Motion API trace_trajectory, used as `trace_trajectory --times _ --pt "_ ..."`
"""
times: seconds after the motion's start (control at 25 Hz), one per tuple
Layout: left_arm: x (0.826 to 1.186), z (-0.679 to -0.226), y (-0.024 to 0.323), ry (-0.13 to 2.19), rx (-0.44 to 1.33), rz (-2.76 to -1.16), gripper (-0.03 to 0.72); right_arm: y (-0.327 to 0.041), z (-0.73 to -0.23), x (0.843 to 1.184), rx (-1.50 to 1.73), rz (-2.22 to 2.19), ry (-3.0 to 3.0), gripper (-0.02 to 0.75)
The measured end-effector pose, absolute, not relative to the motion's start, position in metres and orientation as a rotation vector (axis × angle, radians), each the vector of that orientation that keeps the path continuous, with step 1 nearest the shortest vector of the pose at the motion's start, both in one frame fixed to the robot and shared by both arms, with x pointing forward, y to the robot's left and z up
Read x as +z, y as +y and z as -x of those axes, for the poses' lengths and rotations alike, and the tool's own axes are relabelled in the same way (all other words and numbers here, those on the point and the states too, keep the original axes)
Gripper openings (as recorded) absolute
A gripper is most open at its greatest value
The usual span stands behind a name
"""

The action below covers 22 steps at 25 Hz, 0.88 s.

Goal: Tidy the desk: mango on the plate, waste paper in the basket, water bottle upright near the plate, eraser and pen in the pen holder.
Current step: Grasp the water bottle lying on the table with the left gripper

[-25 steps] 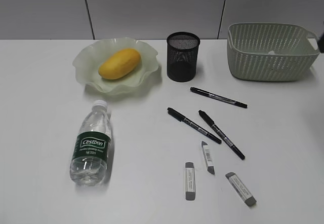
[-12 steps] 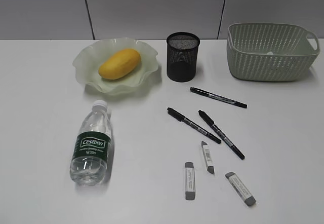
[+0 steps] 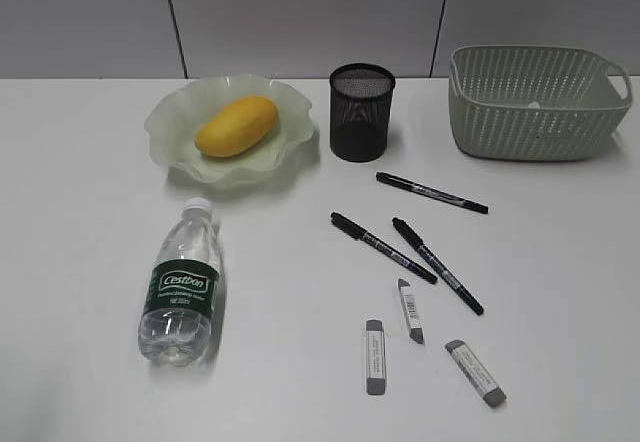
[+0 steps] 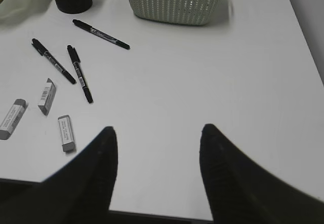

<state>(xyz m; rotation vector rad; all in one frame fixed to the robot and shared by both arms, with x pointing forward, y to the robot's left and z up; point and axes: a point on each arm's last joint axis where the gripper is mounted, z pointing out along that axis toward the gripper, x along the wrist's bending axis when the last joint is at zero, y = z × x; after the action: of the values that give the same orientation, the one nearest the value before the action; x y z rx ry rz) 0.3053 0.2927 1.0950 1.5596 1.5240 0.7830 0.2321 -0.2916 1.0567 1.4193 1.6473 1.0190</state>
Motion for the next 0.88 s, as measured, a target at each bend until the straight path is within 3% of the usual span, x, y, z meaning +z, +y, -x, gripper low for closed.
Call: trace_trajectory --times 0.16,0.36,0.44,0.64,0.88 --pt "1.097 -0.378 0.274 1.572 0.666 -1.697 0.426 -0.292 -0.232 1.057 1.022 -1.424 1.645 0.423" --pt "1.071 -0.465 0.234 1.610 0.470 -1.943 0.429 -0.292 -0.232 1.057 1.022 -1.442 1.629 0.423" --pt "1.054 -0.491 0.208 1.593 0.394 -2.049 0.464 -0.293 -0.232 1.057 1.023 -1.443 1.627 0.423" --pt "1.003 -0.532 0.165 1.661 0.213 -2.201 0.631 -0.293 -0.232 1.057 1.021 -1.444 1.625 0.408" --pt "0.953 -0.561 0.147 1.815 0.055 -2.211 0.659 -0.293 -0.232 1.057 1.021 -1.444 1.624 0.388"
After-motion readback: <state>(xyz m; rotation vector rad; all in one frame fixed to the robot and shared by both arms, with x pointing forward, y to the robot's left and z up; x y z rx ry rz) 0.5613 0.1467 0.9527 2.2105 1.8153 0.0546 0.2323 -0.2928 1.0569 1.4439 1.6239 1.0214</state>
